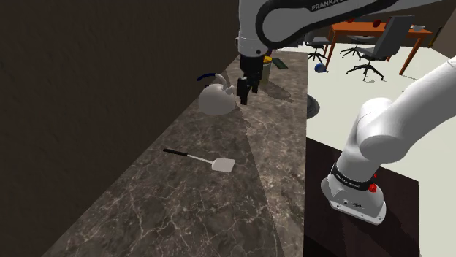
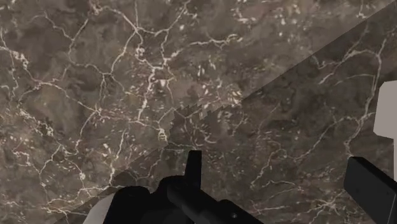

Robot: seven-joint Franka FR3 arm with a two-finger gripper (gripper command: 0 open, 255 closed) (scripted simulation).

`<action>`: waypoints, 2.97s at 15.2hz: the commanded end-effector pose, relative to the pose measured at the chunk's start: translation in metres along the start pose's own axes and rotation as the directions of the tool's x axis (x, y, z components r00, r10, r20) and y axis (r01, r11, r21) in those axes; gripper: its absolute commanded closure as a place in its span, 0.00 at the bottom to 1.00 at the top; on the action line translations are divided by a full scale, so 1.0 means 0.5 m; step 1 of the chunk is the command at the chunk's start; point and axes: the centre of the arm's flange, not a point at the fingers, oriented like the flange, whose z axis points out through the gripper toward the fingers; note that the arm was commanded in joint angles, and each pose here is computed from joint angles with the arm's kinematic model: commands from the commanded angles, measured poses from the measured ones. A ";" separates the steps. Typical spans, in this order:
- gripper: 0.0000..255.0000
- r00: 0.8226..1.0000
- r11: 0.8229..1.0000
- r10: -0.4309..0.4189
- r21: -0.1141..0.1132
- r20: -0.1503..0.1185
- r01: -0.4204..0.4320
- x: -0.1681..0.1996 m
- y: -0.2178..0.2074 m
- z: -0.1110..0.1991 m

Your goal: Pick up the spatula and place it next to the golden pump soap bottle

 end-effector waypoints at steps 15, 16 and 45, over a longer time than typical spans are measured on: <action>0.00 0.990 0.990 -0.135 0.035 -0.033 0.136 0.163 -0.325 0.194; 0.00 0.989 0.989 -0.143 0.038 -0.035 0.144 0.172 -0.346 0.205; 1.00 0.984 0.984 -0.172 0.044 -0.043 0.174 0.205 -0.424 0.324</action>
